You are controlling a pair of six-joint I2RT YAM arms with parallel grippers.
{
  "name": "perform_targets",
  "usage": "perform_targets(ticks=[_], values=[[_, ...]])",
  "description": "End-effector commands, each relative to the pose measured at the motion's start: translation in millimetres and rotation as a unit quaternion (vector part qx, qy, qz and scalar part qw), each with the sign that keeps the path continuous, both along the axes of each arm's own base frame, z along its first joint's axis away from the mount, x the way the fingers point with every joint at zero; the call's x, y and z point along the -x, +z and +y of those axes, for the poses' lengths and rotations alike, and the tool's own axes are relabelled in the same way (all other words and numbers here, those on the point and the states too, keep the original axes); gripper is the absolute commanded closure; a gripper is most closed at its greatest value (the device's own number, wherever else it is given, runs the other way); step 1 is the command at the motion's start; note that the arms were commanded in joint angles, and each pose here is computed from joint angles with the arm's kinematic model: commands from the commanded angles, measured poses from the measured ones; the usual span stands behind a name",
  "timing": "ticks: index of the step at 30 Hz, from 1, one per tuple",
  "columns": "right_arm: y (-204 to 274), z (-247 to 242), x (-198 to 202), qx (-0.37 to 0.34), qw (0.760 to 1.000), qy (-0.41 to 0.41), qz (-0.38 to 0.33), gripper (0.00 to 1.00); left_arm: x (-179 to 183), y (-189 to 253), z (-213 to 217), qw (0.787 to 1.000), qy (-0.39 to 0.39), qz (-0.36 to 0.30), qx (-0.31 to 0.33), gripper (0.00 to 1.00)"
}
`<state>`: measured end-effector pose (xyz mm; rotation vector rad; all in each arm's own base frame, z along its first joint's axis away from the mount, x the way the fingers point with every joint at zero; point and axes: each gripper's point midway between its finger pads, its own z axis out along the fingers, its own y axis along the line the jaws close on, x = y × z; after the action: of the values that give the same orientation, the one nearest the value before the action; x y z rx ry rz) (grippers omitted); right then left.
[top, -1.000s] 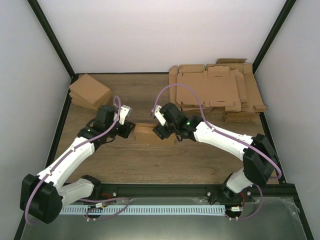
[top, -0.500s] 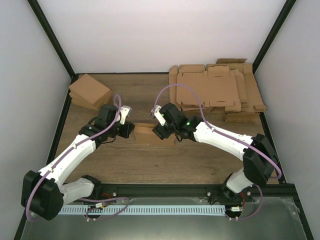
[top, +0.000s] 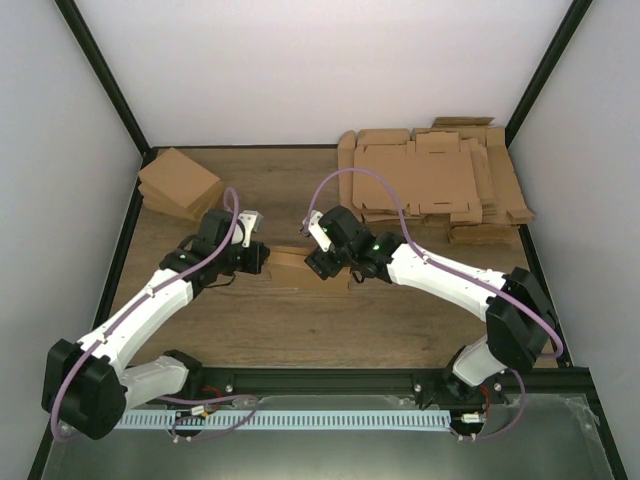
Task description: Fold the paper box
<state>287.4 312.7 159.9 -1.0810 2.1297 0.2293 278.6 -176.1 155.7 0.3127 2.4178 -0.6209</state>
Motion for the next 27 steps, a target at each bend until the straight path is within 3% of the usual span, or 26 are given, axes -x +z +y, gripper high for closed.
perform_targets(ticks=[1, 15, 22, 27], values=[[-1.8, -1.1, 5.5, 0.002, 1.000, -0.001, 0.004, 0.16, 3.0, -1.9, 3.5, 1.000, 0.018, -0.006, 0.002, 0.95], [47.3, 0.1, 14.6, -0.059, 0.998, -0.003, -0.001, 0.09, 5.1, -5.9, 6.5, 1.000, 0.019, -0.022, -0.012, 0.96], [66.0, -27.4, 23.4, -0.084, 0.994, -0.064, 0.014, 0.08, 4.5, -3.8, 5.3, 0.999, 0.016, -0.029, -0.016, 0.96], [72.1, -55.3, 35.6, -0.116, 0.985, -0.117, 0.055, 0.17, 4.6, -2.4, 5.4, 0.999, 0.016, -0.032, -0.017, 0.96]])
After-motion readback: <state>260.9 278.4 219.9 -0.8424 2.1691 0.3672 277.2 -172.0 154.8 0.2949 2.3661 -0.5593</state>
